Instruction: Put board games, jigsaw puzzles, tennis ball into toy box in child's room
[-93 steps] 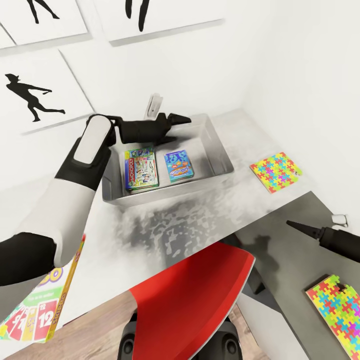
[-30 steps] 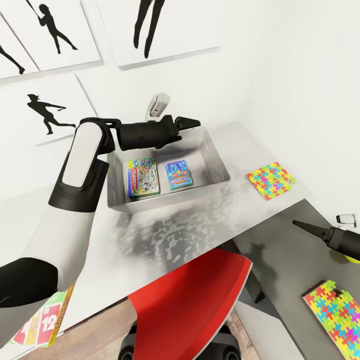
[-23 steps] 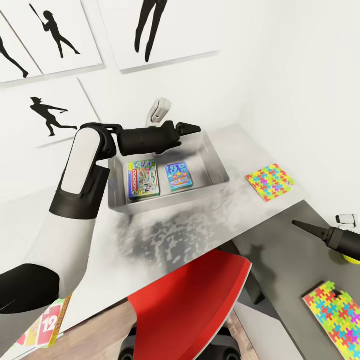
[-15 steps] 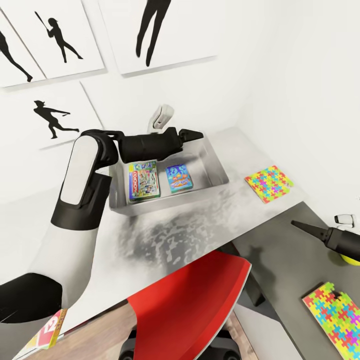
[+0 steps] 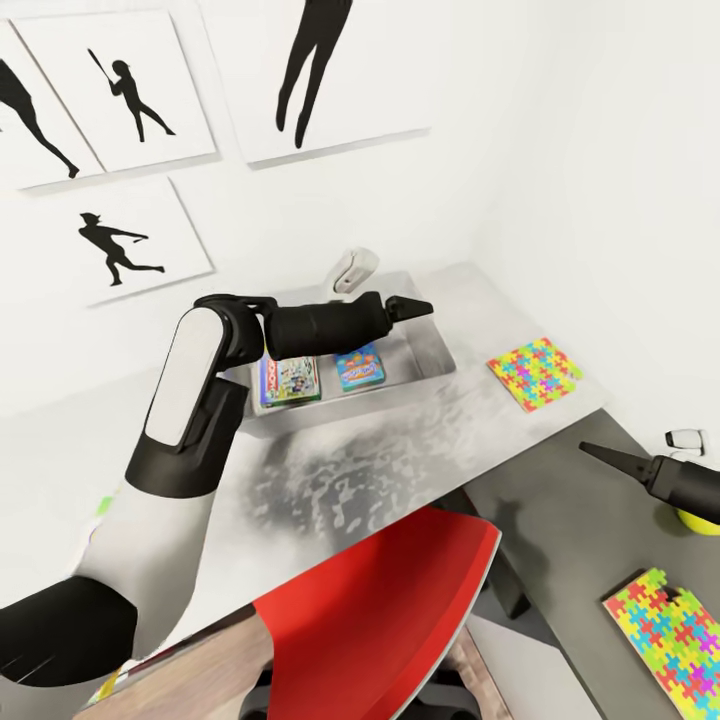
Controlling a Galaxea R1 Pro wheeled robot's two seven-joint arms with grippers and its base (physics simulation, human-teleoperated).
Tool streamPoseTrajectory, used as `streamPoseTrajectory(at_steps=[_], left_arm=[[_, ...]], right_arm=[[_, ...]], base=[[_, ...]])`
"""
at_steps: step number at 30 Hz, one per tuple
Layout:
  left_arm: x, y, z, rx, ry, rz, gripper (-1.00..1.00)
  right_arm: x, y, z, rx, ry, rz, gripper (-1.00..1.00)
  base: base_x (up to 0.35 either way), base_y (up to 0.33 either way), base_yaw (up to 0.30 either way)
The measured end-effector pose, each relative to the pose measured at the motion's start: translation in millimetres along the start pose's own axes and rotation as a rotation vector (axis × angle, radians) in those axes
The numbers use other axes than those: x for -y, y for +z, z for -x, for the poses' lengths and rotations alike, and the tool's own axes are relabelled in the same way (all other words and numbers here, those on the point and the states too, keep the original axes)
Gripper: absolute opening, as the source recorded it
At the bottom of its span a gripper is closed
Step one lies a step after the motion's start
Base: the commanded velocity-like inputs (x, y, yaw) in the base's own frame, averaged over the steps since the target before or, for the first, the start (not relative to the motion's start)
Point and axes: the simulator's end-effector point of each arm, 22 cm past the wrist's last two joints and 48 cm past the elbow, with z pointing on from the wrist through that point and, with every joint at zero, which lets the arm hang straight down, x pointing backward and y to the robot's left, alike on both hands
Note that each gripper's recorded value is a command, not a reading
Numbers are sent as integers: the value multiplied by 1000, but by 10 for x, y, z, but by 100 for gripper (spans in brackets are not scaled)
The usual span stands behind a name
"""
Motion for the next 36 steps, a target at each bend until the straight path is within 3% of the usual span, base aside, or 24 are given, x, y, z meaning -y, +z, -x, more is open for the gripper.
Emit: streamPoseTrajectory(at_steps=[16,36], left_arm=[[374,24,-12,14,2,-53,100],[518,54,-485,-34,-85,-145,100]], right_arm=[[-106,-43,63,13,-16,11,100],[-225,-108,150,33,-37,19,100]], base=[[0,0,0],[0,0,0]])
